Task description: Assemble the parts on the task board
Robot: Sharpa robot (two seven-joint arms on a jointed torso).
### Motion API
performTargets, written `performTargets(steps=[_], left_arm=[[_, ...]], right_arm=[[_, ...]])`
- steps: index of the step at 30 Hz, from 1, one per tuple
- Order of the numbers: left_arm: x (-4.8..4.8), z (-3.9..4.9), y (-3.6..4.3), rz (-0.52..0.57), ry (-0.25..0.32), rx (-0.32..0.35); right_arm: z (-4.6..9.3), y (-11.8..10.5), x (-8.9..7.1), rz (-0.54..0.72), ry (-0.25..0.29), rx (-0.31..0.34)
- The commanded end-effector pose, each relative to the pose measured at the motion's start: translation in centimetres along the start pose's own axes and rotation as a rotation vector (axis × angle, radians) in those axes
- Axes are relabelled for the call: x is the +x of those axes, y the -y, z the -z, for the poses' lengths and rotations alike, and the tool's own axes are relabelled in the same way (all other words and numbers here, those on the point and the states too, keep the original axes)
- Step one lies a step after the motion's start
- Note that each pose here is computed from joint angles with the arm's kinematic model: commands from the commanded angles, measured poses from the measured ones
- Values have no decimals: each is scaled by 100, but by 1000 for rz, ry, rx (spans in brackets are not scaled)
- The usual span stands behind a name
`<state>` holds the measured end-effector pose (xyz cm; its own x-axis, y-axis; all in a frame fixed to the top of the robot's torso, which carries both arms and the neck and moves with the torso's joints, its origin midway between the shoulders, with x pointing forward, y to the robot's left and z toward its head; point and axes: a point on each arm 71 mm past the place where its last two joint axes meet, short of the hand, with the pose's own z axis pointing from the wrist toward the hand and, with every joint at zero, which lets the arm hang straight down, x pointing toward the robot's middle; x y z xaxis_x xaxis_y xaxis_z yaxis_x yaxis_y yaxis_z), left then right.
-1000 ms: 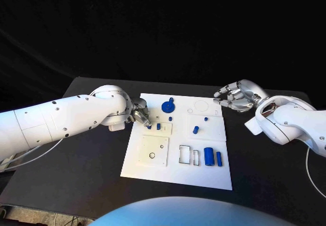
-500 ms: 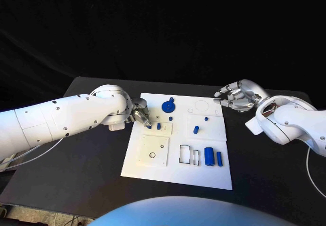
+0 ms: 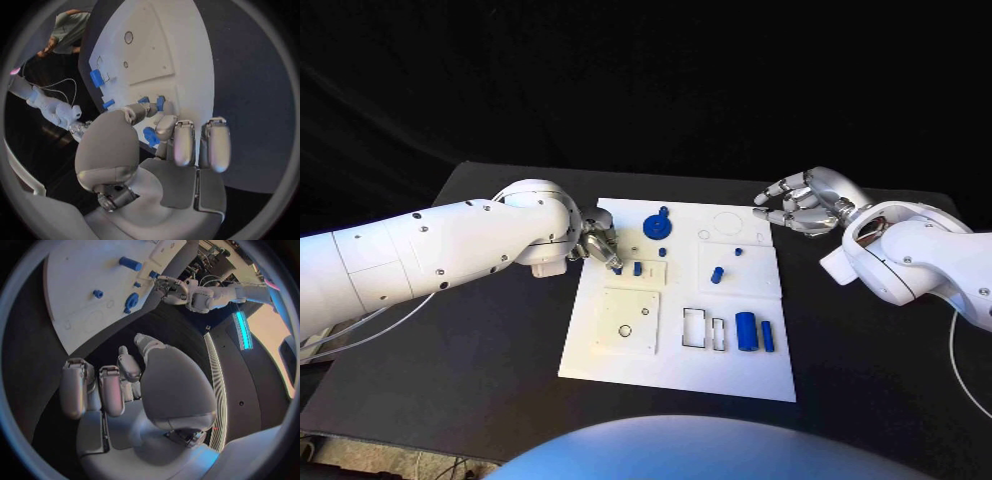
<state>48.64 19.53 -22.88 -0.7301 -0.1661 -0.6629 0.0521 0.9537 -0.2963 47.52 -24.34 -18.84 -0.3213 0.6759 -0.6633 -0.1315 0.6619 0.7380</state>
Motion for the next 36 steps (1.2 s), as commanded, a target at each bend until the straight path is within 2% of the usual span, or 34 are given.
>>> performTargets(steps=[1, 12, 27, 36], left_arm=[[135, -30, 31, -14, -76, 17], [146, -32, 22, -21, -92, 13], [122, -25, 19, -4, -57, 27], [147, -8, 25, 5, -61, 39]], right_arm=[[2, -5, 11, 8, -10, -6], [2, -3, 8, 8, -8, -6], [1, -3, 4, 8, -5, -8], [1, -2, 3, 8, -4, -8]])
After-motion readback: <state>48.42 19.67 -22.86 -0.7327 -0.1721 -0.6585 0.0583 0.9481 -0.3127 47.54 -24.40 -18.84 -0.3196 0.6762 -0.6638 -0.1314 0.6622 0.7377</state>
